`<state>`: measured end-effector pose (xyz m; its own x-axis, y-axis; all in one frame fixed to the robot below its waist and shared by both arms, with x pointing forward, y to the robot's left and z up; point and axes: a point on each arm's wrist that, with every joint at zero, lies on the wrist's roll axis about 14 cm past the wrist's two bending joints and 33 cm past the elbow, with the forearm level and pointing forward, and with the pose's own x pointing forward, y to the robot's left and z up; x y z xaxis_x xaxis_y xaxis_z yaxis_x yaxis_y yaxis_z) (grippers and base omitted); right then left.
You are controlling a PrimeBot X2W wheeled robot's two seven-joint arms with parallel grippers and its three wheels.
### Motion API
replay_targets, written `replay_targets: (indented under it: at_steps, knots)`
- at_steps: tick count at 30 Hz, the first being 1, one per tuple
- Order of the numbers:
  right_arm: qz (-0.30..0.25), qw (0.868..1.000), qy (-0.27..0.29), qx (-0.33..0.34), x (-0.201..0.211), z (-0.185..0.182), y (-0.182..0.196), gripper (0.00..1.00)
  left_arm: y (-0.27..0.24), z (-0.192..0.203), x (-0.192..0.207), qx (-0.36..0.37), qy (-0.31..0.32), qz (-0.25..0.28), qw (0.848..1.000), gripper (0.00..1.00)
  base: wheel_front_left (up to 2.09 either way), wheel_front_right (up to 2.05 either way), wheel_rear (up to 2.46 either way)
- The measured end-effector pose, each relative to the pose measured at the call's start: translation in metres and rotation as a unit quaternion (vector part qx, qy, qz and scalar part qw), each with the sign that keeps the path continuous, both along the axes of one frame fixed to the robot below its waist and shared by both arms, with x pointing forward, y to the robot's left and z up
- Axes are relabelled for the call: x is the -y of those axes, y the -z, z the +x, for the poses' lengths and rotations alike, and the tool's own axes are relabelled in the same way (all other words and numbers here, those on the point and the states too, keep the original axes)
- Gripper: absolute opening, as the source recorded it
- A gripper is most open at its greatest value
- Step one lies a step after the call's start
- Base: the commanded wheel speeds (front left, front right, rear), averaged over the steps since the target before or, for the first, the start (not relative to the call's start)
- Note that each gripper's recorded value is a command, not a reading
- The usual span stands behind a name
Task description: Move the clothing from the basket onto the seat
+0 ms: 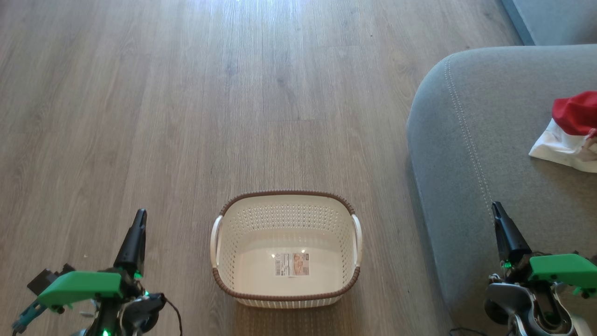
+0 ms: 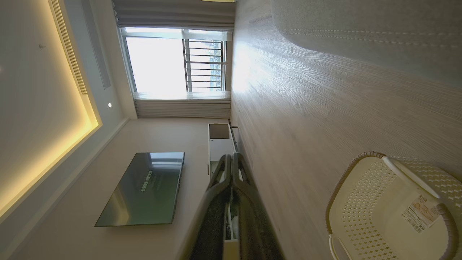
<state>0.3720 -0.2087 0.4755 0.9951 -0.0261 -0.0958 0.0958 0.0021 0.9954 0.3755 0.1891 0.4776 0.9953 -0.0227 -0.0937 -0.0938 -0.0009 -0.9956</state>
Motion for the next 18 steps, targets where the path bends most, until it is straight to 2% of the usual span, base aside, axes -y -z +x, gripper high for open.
replay_targets:
  at_steps: [18]
  knots:
    - [0.0, 1.0, 0.0, 0.0, -0.0001, 0.0, 0.0, 0.0, 0.0, 0.0, 0.0, 0.0, 0.0, 0.0, 1.0, 0.0, 0.0, 0.0, 0.0]
